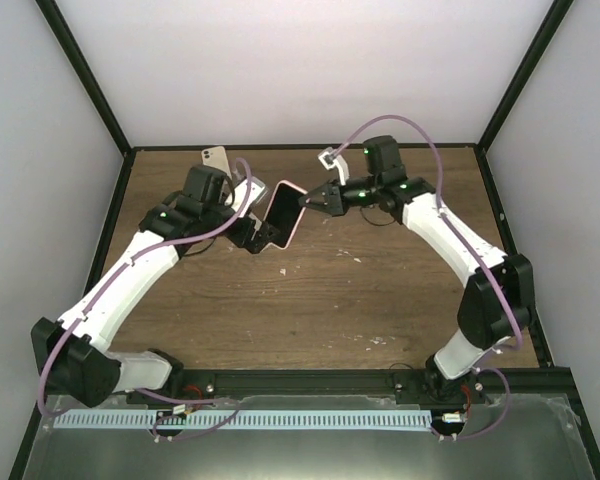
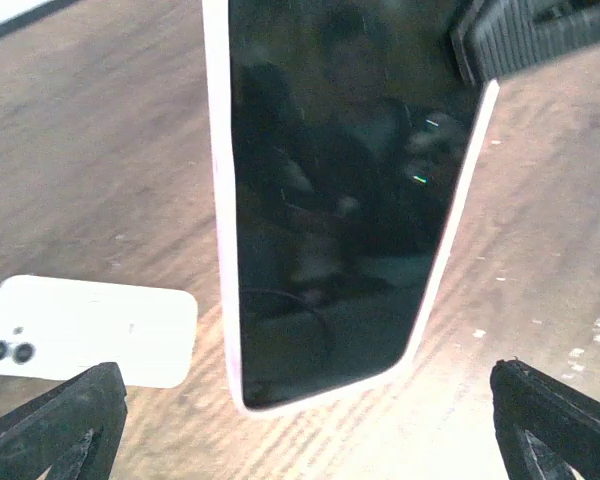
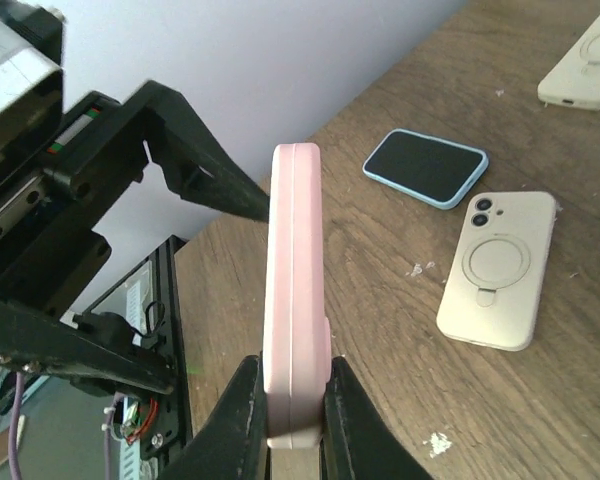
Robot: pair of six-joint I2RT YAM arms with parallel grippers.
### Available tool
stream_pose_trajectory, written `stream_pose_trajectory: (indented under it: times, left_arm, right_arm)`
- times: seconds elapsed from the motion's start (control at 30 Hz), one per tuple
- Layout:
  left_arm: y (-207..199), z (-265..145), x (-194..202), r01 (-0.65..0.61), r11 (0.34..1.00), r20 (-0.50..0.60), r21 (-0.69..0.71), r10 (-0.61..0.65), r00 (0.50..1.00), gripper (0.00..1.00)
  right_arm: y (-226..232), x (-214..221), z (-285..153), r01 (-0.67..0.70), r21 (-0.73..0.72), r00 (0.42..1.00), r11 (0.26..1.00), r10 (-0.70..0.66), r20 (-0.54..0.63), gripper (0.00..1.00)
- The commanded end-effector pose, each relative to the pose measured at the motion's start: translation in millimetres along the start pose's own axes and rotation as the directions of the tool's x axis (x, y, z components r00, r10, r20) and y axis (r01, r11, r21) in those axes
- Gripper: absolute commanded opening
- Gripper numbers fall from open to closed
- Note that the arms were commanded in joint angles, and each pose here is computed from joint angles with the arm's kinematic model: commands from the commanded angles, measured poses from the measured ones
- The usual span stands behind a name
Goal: Take the phone out of the phone case
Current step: Pick up the phone at the center of the board.
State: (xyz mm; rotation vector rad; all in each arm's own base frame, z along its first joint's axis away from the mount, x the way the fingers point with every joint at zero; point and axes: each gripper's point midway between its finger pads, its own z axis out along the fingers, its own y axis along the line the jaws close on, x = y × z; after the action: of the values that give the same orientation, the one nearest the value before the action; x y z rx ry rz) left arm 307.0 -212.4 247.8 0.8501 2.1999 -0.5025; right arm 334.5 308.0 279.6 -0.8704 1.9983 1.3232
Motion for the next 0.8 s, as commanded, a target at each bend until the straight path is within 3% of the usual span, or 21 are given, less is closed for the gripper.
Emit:
stream_pose_trajectory:
  times: [0.0, 0.1, 0.2, 0.33, 0.5, 0.57, 0.77]
  left_arm:
    - [-37.0, -18.4, -2.3, 0.061, 0.979, 0.029, 0.193, -0.068, 0.997, 1.00]
    - [-55.8, -33.8, 0.2, 0.028, 0.946, 0.095, 0.323, -0.062, 0.994, 1.00]
    - [-62.3, -41.6, 0.3, 0.007, 0.934, 0.159, 0.357, -0.068, 0.985, 1.00]
    - [-87.6, -50.7, 13.6, -0.061, 0.863, 0.094, 0.501, 0.016, 0.995, 1.00]
    - [-97.8, -49.7, 13.8, -0.053, 0.806, 0.061, 0.590, 0.021, 0.998, 0.99]
    - [-98.0, -49.1, 9.7, -0.043, 0.803, 0.069, 0.595, 0.002, 0.998, 0.91]
    - [-105.4, -50.8, 4.4, -0.027, 0.756, 0.079, 0.654, -0.033, 0.996, 0.48]
  right_arm:
    - [48.1, -23.6, -43.9, 0.218, -0.111, 0.975, 0.970, -0.211, 0.074, 0.01]
    - [62.1, -21.8, -62.2, 0.265, -0.156, 0.963, 0.951, -0.254, 0.089, 0.01]
    - [77.8, -15.6, -74.6, 0.304, -0.203, 0.952, 0.931, -0.290, 0.099, 0.01]
    - [94.2, -7.2, -82.8, 0.327, -0.245, 0.945, 0.913, -0.311, 0.104, 0.01]
    - [112.1, -6.0, -89.1, 0.319, -0.330, 0.948, 0.888, -0.295, 0.123, 0.01]
    - [114.7, -6.1, -90.0, 0.310, -0.352, 0.951, 0.883, -0.284, 0.126, 0.01]
    - [113.9, -3.2, -88.6, 0.274, -0.383, 0.962, 0.882, -0.248, 0.117, 0.01]
